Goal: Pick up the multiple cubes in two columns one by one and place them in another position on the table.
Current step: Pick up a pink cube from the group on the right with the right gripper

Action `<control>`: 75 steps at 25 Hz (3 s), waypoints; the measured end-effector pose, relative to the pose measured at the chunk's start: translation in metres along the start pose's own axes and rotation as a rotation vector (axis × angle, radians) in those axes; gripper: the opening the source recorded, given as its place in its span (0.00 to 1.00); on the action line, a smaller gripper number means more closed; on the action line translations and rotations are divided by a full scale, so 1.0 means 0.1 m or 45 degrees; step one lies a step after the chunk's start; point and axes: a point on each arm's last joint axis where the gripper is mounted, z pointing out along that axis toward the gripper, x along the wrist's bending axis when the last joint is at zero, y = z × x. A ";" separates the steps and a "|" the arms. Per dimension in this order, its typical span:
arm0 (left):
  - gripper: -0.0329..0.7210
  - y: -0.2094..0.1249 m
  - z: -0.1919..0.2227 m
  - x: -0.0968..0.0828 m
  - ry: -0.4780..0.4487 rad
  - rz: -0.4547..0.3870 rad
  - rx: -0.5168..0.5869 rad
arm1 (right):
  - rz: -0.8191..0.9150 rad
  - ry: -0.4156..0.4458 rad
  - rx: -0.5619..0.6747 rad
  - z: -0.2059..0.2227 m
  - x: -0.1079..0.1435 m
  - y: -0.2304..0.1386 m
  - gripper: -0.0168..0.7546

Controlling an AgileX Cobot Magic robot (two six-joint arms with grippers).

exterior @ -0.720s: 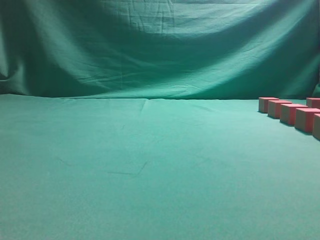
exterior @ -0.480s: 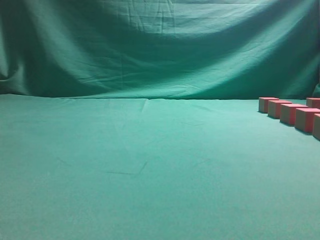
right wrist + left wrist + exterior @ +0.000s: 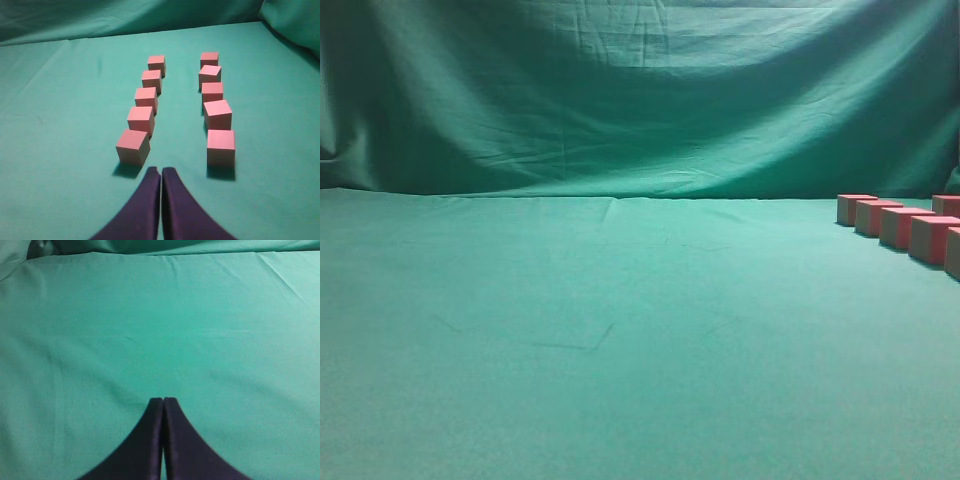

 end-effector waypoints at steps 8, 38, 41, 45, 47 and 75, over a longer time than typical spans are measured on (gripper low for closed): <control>0.04 0.00 0.00 0.00 0.000 0.000 0.000 | 0.000 0.000 0.000 0.00 0.00 0.00 0.02; 0.04 0.00 0.00 0.00 0.000 0.000 0.000 | 0.098 0.053 -0.523 -0.29 0.10 1.07 0.02; 0.04 0.00 0.00 0.00 0.000 0.000 0.000 | 0.111 0.090 -0.195 -0.14 0.16 1.14 0.02; 0.04 0.00 0.00 0.00 0.000 0.000 0.000 | -0.037 0.116 0.143 0.06 0.20 1.20 0.02; 0.04 0.00 0.00 0.00 0.000 0.000 0.000 | -0.108 0.132 0.244 0.14 0.21 1.22 0.02; 0.04 0.00 0.00 0.00 0.000 0.000 0.000 | -0.177 -0.162 1.196 1.53 0.65 1.14 0.02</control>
